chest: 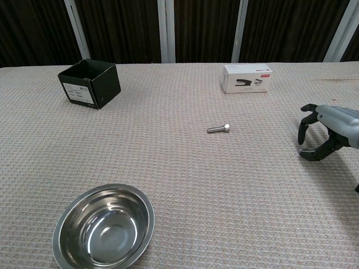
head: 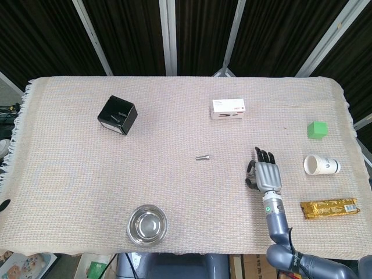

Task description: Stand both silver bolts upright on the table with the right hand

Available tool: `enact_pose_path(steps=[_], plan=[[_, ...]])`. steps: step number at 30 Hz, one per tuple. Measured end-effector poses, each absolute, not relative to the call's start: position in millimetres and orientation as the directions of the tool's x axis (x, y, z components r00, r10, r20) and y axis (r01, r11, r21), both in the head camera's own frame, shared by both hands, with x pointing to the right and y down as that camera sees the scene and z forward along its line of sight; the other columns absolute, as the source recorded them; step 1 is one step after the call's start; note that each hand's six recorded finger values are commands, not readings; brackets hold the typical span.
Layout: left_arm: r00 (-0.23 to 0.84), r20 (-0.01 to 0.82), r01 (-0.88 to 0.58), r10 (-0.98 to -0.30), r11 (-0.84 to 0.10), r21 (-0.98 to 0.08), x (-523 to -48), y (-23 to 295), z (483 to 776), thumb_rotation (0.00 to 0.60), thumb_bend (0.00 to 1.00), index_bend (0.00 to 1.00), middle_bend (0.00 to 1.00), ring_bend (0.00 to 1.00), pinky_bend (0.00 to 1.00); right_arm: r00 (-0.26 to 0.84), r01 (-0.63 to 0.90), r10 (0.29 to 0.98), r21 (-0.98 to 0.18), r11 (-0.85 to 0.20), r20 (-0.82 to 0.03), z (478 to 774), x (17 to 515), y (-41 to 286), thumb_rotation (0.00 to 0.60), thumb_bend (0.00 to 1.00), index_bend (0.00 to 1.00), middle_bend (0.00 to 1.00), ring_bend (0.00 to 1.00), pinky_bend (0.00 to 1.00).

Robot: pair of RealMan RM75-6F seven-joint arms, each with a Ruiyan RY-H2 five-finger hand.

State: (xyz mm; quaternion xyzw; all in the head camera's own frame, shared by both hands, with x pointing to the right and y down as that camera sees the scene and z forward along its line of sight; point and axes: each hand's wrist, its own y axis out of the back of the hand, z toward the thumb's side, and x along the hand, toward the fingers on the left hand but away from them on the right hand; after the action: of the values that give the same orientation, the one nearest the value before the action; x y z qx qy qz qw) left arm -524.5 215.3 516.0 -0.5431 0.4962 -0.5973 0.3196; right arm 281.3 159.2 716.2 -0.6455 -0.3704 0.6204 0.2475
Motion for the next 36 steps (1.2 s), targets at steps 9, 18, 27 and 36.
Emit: enact_pose_path(steps=[9,18,27,36], plan=[[-0.206,0.332,-0.155,-0.921,-0.304,-0.940,-524.1,215.4,516.4,0.600,0.07,0.20,0.13,0.02,0.03,-0.059,0.171,0.776,-0.772,-0.612,-0.628,720.1,286.1,159.3,0.600,0.32,0.55,0.03,0.05,0.01],[-0.205,0.332,-0.154,-0.920,-0.305,-0.940,-523.7,215.6,516.5,0.600,0.07,0.20,0.13,0.02,0.03,-0.061,0.164,0.776,-0.773,-0.613,-0.628,718.8,286.6,157.9,0.600,0.32,0.56,0.03,0.05,0.01],[-0.205,0.333,-0.153,-0.920,-0.306,-0.940,-523.6,215.7,516.6,0.600,0.07,0.20,0.13,0.02,0.03,-0.070,0.160,0.767,-0.766,-0.622,-0.637,719.8,288.5,158.0,0.600,0.32,0.56,0.03,0.05,0.01],[-0.206,0.333,-0.152,-0.920,-0.306,-0.940,-523.4,215.8,516.5,0.600,0.07,0.20,0.13,0.02,0.03,-0.070,0.153,0.759,-0.759,-0.634,-0.648,721.3,287.8,159.0,0.600,0.32,0.57,0.03,0.05,0.01]])
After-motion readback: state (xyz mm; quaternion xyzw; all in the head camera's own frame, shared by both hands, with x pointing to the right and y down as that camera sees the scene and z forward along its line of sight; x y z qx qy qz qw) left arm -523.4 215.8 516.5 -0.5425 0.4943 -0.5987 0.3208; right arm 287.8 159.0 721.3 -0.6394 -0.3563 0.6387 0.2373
